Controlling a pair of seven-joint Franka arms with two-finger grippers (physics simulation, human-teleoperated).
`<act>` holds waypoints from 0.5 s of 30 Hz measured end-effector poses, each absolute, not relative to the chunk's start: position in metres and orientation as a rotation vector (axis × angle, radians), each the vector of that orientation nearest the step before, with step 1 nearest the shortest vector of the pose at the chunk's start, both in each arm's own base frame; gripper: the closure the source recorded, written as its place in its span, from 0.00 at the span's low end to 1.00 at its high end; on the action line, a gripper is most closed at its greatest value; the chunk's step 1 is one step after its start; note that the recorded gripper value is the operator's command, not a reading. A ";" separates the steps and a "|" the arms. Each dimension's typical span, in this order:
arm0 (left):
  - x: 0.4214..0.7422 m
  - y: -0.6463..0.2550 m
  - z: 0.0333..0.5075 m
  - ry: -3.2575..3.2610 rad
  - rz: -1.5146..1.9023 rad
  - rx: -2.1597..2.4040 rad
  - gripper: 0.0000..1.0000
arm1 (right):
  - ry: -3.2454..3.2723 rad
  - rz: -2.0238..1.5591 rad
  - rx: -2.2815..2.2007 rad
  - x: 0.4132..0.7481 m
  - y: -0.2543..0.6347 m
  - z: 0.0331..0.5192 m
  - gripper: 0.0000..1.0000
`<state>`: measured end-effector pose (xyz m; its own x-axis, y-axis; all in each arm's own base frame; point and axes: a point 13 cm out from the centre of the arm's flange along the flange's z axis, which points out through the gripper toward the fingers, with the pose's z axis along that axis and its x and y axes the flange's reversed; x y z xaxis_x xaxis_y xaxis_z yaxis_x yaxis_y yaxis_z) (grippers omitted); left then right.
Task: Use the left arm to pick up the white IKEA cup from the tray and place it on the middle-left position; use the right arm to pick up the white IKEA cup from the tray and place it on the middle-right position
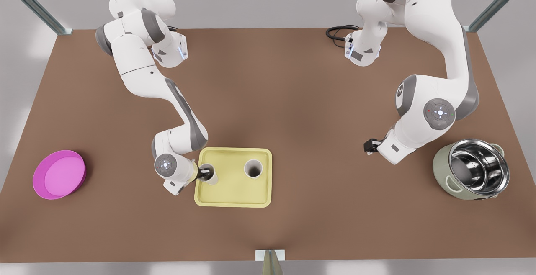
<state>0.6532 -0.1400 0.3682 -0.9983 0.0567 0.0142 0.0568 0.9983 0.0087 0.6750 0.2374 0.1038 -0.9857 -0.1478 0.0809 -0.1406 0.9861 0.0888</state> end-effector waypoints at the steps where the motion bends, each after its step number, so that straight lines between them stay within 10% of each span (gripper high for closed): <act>1: 0.653 -0.140 0.368 -3.126 -0.014 -0.089 0.00 | -3.045 -0.128 0.219 0.675 0.238 0.104 0.82; 5: 0.654 -0.137 0.367 -3.125 -0.016 -0.087 0.00 | -3.048 -0.145 0.215 0.675 0.243 0.106 1.00; 15: 0.653 -0.154 0.356 -3.116 -0.013 -0.124 0.00 | -3.174 -0.291 -0.089 0.736 0.115 0.221 1.00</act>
